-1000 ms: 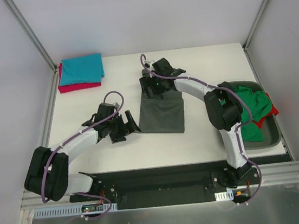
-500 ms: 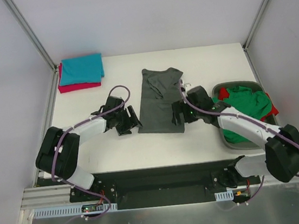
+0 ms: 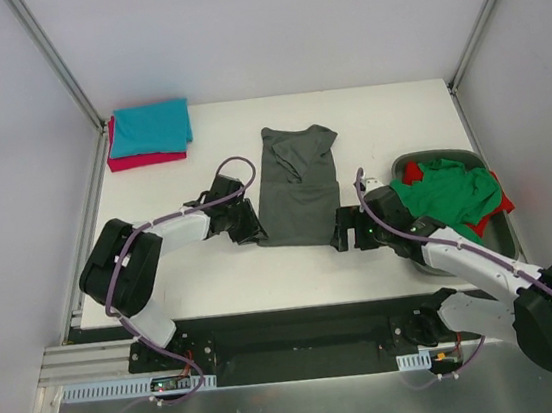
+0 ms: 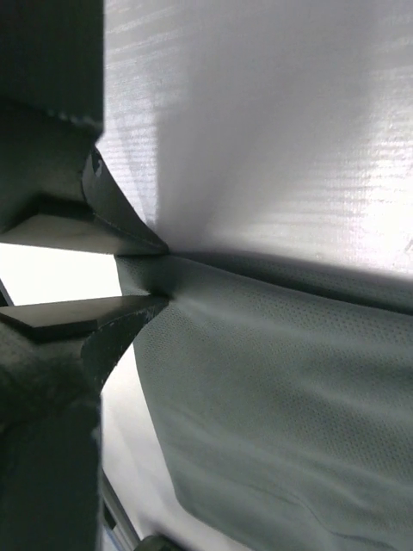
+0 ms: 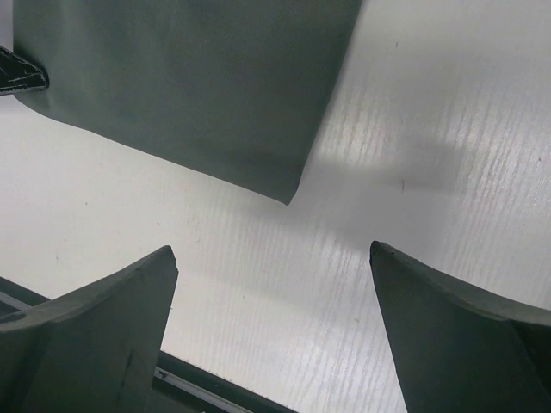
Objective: Fold and stack the t-shirts
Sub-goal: Grab one side of the 2/3 rectangular tshirt with both arms
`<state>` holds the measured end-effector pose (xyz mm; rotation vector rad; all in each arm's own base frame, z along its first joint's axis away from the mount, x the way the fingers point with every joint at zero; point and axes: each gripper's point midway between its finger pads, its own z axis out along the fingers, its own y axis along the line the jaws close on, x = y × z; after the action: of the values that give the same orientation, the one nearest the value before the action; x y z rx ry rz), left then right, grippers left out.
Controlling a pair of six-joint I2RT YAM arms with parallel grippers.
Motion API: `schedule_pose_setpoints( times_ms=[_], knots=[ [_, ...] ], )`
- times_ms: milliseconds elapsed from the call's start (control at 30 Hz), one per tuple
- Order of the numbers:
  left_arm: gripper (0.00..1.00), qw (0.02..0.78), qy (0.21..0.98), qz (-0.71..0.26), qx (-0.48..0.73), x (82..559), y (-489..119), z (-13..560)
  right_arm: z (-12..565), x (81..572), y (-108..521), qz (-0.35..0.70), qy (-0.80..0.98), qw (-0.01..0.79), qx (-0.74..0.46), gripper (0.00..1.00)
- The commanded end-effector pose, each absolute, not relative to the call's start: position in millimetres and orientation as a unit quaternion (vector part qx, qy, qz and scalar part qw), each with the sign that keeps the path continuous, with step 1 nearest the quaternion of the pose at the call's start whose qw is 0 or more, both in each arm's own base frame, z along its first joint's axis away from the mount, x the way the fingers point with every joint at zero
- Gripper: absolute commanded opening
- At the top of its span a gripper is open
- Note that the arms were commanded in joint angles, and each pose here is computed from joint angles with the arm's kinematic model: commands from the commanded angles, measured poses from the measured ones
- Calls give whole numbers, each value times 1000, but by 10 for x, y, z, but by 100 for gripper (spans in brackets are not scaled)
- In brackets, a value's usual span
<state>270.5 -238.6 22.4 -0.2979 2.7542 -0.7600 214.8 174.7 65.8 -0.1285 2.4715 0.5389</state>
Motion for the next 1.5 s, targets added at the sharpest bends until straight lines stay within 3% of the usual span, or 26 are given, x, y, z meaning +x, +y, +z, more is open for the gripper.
schedule_pose_setpoints(
  times_ms=[0,100,233,400,733,933,1300,1467],
  knots=[
    [20,115,962,-220,-115,2598,-2255,26,661,2192,1764,208,928,307,-32,96],
    [16,110,964,-215,-112,2574,-2239,13,617,2178,1785,210,931,298,-32,96],
    [0,107,965,-210,-115,2522,-2201,-15,580,2155,1816,214,934,285,-32,96],
    [0,102,965,-214,-116,2461,-2188,-10,522,2117,1897,214,939,265,-31,99],
    [0,105,965,-214,-114,2414,-2162,9,378,2250,2005,188,949,252,-14,83],
    [0,104,965,-212,-114,2410,-2151,-6,255,2321,2017,174,953,248,6,68],
    [0,116,964,-211,-112,2452,-2147,34,163,2284,2032,167,956,241,-5,30],
    [0,122,964,-209,-112,2463,-2133,52,131,2334,1975,146,957,251,-13,20]
  ],
)
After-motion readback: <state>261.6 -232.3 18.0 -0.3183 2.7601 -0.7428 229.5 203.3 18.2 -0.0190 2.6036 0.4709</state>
